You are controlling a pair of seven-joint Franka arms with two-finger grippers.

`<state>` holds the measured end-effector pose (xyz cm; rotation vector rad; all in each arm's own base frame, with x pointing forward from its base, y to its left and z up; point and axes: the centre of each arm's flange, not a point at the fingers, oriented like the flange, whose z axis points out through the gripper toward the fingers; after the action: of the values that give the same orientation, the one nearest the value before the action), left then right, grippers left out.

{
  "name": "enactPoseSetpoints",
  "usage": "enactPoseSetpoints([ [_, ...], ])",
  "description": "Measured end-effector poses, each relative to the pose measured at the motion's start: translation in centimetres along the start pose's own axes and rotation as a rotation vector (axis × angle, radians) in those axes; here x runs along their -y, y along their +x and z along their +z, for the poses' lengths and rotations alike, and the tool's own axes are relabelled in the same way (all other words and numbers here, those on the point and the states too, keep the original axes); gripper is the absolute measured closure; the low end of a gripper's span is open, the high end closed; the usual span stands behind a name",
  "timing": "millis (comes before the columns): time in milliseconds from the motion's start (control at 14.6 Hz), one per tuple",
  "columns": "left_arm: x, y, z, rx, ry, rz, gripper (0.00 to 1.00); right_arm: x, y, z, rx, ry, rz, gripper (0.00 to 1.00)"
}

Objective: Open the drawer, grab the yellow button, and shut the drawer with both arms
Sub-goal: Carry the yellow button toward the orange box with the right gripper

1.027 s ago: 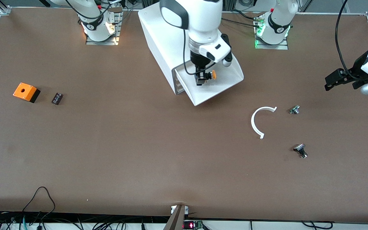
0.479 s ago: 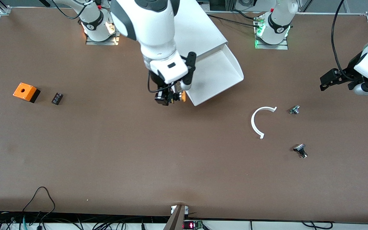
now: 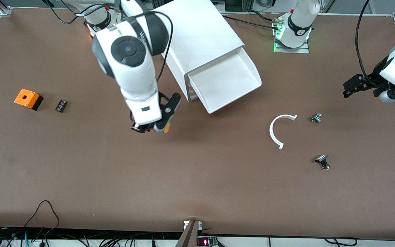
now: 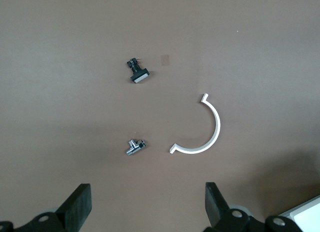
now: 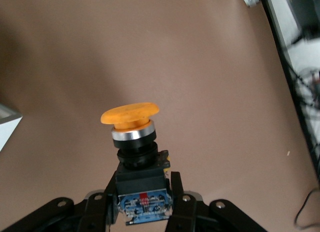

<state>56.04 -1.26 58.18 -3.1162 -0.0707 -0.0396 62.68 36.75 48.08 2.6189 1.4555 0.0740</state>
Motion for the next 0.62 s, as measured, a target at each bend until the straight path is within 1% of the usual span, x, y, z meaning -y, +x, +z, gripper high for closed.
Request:
enactPoseSetpoints([
  [137, 0.0, 0.5, 0.1, 0.0, -0.002, 0.0, 0.0, -1.6, -1.1, 1.3, 0.016, 0.02, 0.207, 0.58],
  [274, -0.1, 0.9, 0.2, -0.001, -0.003, 0.002, 0.0, -2.7, -2.0, 2.6, 0.035, 0.04, 0.349, 0.58],
  [479, -0.7, 1.0, 0.0, -0.004, -0.004, 0.004, 0.0, -3.6, -3.3, 5.3, 0.089, 0.062, 0.461, 0.58],
  [616, -0.8, 1.0, 0.1, 0.0, -0.004, -0.073, 0.0, -4.0, -4.5, 8.0, 0.142, 0.078, 0.489, 0.58],
])
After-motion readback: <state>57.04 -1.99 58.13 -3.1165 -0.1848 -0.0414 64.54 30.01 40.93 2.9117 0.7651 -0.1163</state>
